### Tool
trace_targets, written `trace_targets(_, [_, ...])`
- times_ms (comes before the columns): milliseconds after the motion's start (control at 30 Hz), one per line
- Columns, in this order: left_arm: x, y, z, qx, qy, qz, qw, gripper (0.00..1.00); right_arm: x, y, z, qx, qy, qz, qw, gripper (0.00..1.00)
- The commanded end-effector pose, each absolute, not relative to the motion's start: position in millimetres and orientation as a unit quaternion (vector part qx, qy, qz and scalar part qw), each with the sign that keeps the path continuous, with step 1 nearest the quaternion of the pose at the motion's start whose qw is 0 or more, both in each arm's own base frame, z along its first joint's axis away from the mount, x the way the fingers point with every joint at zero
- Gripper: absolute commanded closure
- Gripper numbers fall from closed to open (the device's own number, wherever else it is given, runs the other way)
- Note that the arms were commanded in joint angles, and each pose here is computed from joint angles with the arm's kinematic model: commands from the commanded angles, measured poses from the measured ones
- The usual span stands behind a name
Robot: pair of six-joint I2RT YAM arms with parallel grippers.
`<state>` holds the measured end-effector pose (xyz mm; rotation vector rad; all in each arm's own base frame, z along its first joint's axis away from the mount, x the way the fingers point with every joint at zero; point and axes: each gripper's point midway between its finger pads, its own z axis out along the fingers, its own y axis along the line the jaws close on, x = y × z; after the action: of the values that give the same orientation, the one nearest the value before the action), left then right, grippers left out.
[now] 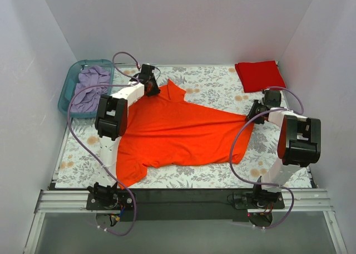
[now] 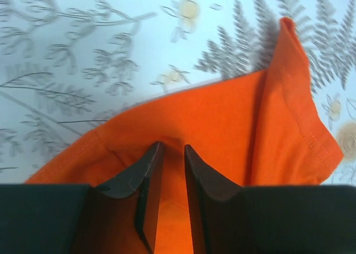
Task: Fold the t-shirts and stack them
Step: Flatten the tshirt out
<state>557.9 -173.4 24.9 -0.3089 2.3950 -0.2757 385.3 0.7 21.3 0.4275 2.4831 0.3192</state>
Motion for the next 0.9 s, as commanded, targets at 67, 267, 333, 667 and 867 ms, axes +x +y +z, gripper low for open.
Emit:
trace_targets(67, [532,-63,-24,-0.262,0.927,0.022,0.266,0.8,401,-10,2,0.166,0.939,0.103,0.282,0.76])
trace_targets(267, [537,-33,-25,-0.296,0.919,0.026,0.258,0.79,434,-6,0,0.16,0.936,0.126,0.287,0.75])
trace_targets(333, [537,-28,-31,-0.309,0.918,0.034,0.245,0.79,456,-6,8,0.155,0.931,0.136,0.302,0.75])
trace_targets(667, [530,10,-6,-0.373,0.887,0.033,0.269,0.77,482,-9,13,0.157,0.925,0.141,0.317,0.73])
trace_targets(867, [558,-17,55,-0.307,0.889,-0.024,0.339,0.56,493,5,67,0.118,0.907,0.169,0.367,0.68])
